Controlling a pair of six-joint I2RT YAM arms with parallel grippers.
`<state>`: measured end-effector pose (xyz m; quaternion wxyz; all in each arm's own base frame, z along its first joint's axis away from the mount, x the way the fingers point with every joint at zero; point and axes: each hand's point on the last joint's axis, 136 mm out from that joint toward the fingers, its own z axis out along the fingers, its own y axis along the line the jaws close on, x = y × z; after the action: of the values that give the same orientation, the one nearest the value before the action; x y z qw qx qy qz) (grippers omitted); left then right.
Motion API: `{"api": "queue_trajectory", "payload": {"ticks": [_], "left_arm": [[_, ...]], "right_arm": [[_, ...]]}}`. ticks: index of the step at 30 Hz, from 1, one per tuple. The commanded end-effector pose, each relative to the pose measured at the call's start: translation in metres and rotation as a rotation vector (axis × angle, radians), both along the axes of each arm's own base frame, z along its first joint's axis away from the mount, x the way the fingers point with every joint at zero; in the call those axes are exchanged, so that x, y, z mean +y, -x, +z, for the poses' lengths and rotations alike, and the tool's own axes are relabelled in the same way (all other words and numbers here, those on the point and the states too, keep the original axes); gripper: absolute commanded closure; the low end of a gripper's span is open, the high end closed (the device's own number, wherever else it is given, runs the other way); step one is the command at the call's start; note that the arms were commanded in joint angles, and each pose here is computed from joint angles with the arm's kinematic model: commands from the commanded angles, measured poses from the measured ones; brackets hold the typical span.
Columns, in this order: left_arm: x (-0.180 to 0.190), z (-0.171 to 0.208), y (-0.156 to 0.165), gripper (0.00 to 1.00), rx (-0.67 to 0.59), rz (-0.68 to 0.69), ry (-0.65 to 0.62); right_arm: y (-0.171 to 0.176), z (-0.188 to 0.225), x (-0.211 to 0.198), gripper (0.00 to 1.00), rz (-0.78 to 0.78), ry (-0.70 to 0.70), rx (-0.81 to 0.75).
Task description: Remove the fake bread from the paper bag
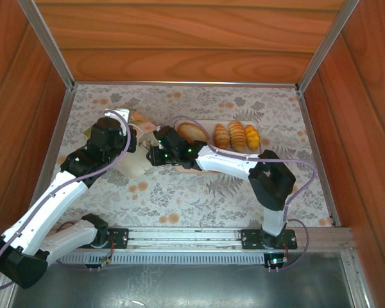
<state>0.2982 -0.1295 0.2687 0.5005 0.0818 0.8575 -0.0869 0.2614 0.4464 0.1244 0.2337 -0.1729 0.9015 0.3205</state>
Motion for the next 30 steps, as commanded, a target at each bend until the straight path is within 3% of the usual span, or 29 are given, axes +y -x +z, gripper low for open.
{"api": "queue_trajectory", "payload": {"ticks": [1,6,15,18,23,30], "left_arm": [[-0.007,0.021,-0.002,1.00,-0.047,-0.025,0.038],[-0.011,0.020,-0.002,1.00,-0.044,-0.043,0.042],[-0.013,0.021,-0.001,1.00,-0.043,-0.050,0.053],[-0.013,0.021,-0.001,1.00,-0.043,-0.050,0.056],[-0.016,0.022,-0.001,1.00,-0.037,-0.062,0.073],[-0.028,0.026,-0.001,1.00,-0.027,-0.105,0.122]], "right_arm": [[-0.006,0.000,0.009,0.56,-0.030,-0.056,0.051],[0.000,-0.001,0.029,0.56,0.047,-0.132,0.114],[-0.003,0.013,0.053,0.54,0.026,-0.320,0.193],[-0.006,0.014,0.058,0.53,0.013,-0.349,0.225],[-0.014,-0.003,0.056,0.52,-0.049,-0.281,0.269],[-0.025,0.002,0.074,0.53,-0.048,-0.357,0.252]]}}
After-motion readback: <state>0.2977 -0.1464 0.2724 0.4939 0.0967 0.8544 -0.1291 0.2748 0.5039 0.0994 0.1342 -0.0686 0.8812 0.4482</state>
